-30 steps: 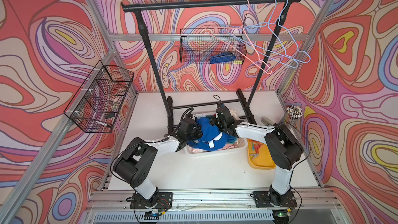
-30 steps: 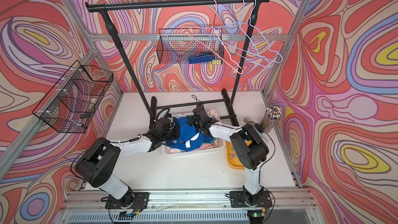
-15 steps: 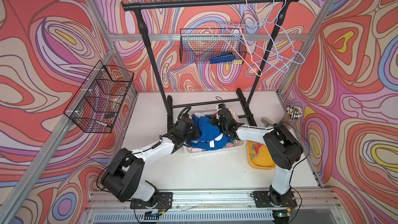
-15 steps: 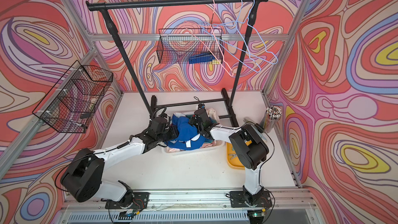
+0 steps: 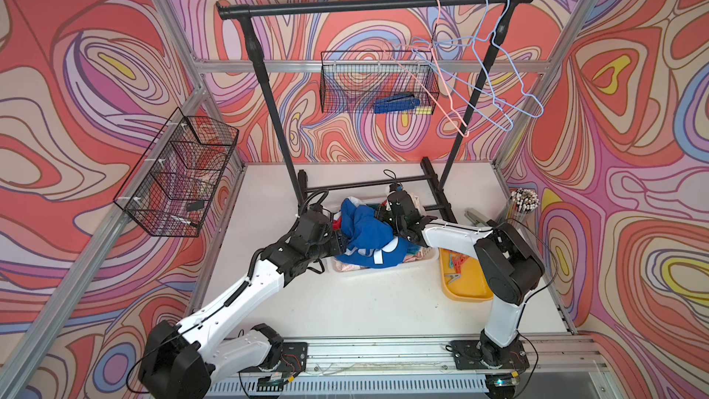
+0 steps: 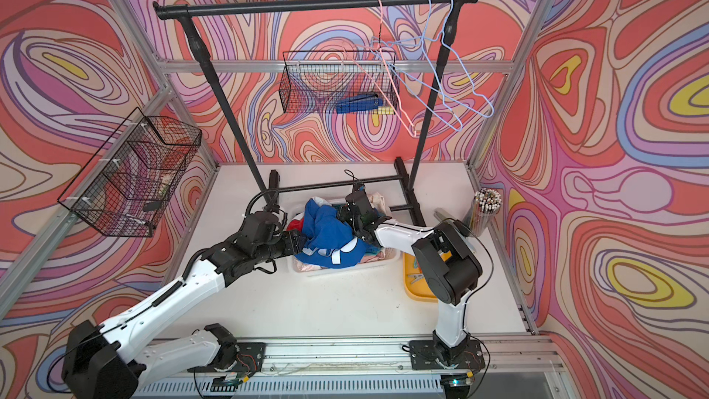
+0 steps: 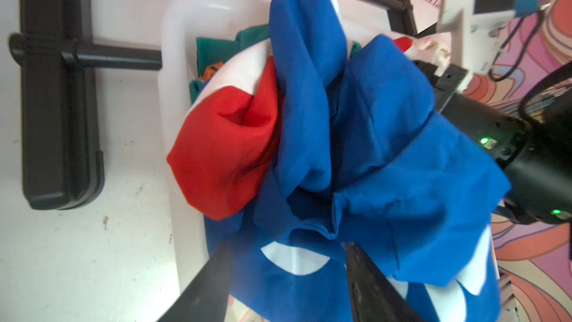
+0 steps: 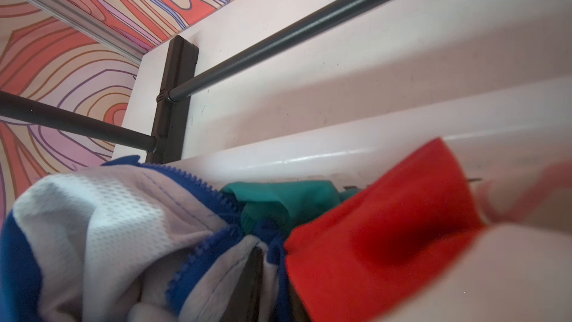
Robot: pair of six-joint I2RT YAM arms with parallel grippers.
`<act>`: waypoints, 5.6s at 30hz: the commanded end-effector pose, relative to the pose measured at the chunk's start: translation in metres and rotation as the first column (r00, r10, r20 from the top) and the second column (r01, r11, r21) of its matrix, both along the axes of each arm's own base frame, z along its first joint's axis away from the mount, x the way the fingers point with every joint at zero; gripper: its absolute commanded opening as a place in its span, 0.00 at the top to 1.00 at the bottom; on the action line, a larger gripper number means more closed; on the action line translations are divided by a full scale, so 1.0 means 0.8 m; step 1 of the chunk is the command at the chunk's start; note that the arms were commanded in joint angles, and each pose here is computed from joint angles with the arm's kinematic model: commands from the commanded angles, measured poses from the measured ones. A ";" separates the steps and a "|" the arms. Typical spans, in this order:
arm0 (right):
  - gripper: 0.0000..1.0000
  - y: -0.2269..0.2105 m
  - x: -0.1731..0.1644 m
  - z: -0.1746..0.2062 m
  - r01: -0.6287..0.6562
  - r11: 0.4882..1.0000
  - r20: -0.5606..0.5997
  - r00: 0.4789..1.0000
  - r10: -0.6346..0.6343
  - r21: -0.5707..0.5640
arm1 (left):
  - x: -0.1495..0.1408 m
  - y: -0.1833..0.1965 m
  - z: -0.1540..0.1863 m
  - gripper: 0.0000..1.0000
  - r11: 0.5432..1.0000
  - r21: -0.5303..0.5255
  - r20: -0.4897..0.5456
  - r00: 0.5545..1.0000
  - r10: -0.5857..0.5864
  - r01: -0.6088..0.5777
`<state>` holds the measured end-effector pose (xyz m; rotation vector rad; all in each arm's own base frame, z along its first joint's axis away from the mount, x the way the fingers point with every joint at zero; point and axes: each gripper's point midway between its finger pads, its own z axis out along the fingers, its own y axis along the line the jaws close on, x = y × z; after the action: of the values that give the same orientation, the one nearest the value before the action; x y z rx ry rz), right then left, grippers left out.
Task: Remove the clothespins securing jackets to the hanger
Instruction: Adjust the jacket in the basket, then reset both arms
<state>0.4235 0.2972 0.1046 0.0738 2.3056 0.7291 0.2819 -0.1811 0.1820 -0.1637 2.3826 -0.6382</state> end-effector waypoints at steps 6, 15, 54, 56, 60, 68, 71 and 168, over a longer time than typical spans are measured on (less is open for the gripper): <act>0.63 -0.041 -0.045 -0.013 -0.034 0.976 -0.134 0.991 0.005 -0.214 | 0.018 -0.015 0.058 0.36 0.998 0.013 0.075 0.995 -0.062 0.061; 0.52 -0.035 -0.032 0.068 -0.047 0.978 -0.024 0.999 0.043 -0.203 | 0.044 -0.063 0.050 0.44 0.986 -0.038 0.040 0.986 -0.163 0.165; 0.62 -0.126 -0.032 -0.074 0.080 0.952 -0.280 0.945 -0.166 -0.294 | 0.031 -0.100 -0.102 0.51 0.970 0.042 -0.200 0.953 -0.226 0.239; 0.60 -0.130 -0.026 -0.043 0.109 0.951 -0.224 0.958 -0.178 -0.288 | 0.031 -0.099 -0.099 0.50 0.971 0.041 -0.196 0.955 -0.223 0.235; 0.54 -0.142 -0.014 0.033 0.168 0.942 -0.092 0.975 -0.202 -0.292 | 0.033 -0.095 -0.079 0.46 0.973 0.047 -0.165 0.963 -0.213 0.224; 0.43 -0.162 -0.004 0.135 0.248 0.922 0.060 0.969 -0.241 -0.299 | 0.038 -0.096 -0.011 0.43 0.969 0.044 -0.072 0.968 -0.239 0.242; 0.39 -0.169 -0.008 0.167 0.277 0.921 0.119 0.960 -0.253 -0.273 | 0.038 -0.096 0.021 0.41 0.965 0.041 -0.025 0.966 -0.256 0.257; 0.02 -0.371 0.007 -0.014 0.420 0.819 0.540 0.825 -0.166 -0.390 | 0.132 0.257 -0.111 0.00 0.750 0.456 0.541 0.819 0.193 -0.478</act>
<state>0.4254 -0.0006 0.0939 0.0164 1.8466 -0.0630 0.3858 0.0241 0.0899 -0.1510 1.9064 0.2449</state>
